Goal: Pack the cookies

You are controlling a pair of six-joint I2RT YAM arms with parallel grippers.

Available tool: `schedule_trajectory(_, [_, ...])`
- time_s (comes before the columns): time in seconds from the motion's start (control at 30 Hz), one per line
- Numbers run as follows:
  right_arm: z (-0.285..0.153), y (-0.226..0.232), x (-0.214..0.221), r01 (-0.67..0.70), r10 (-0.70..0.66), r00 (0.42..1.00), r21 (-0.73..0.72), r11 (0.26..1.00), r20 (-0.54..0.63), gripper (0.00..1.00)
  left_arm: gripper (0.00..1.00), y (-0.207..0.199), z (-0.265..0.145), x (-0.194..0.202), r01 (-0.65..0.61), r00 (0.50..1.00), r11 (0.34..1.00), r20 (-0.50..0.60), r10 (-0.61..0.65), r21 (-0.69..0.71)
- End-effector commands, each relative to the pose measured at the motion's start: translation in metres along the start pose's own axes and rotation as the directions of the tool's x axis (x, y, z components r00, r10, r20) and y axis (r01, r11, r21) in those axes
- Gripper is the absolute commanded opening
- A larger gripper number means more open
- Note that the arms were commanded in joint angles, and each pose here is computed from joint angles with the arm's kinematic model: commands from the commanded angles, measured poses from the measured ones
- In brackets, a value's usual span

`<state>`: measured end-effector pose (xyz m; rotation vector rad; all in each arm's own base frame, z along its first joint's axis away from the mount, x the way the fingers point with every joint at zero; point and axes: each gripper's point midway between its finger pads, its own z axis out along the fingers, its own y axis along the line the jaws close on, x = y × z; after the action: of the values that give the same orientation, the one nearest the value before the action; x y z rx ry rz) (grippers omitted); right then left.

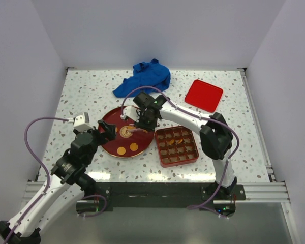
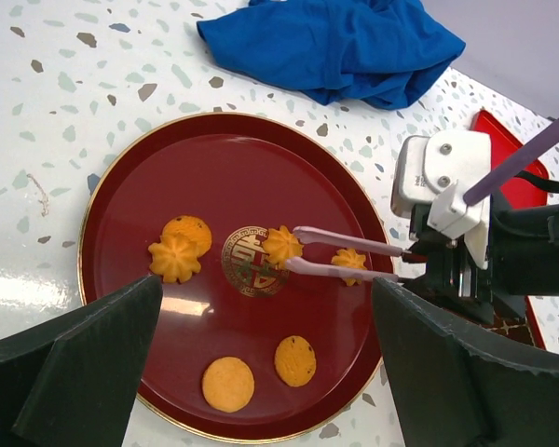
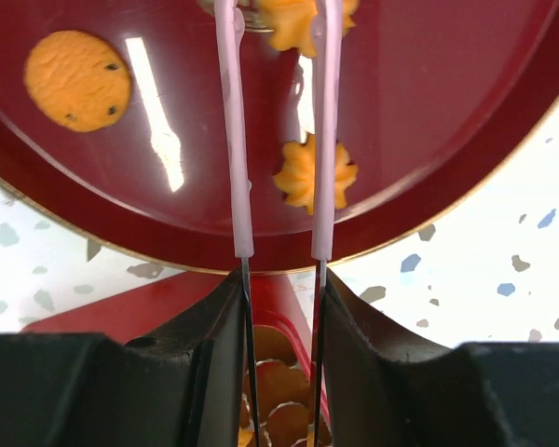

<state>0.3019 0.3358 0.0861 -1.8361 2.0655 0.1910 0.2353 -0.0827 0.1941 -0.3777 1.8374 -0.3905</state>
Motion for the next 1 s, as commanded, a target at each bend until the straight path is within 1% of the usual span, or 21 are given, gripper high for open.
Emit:
schedule_trajectory(0.0, [-0.012, -0.021, -0.014, -0.053, 0.048, 0.998, 0.1, 0.994, 0.051, 0.37, 1.0, 0.0, -0.001, -0.013, 0.033, 0.999, 0.999, 0.042, -0.033, -0.015])
schedule_trajectory(0.5, [0.01, -0.018, -0.004, -0.079, 0.079, 0.997, 0.066, 0.995, 0.002, 0.44, 1.0, -0.003, 0.002, -0.013, 0.021, 0.999, 1.0, 0.036, -0.021, -0.008])
schedule_trajectory(0.63, [0.014, -0.017, -0.005, -0.081, 0.081, 0.997, 0.057, 0.995, -0.002, 0.44, 1.0, -0.004, 0.003, -0.014, 0.016, 0.999, 1.0, 0.038, -0.016, -0.009])
schedule_trajectory(0.77, [0.016, -0.015, -0.005, -0.088, 0.088, 0.996, 0.041, 0.995, -0.005, 0.44, 1.0, -0.005, 0.003, -0.014, 0.014, 0.999, 1.0, 0.039, -0.014, -0.005])
schedule_trajectory(0.97, [0.017, -0.012, -0.006, -0.085, 0.085, 0.996, 0.029, 0.996, -0.004, 0.37, 1.0, -0.005, 0.004, -0.014, 0.014, 0.999, 1.0, 0.04, -0.014, -0.004])
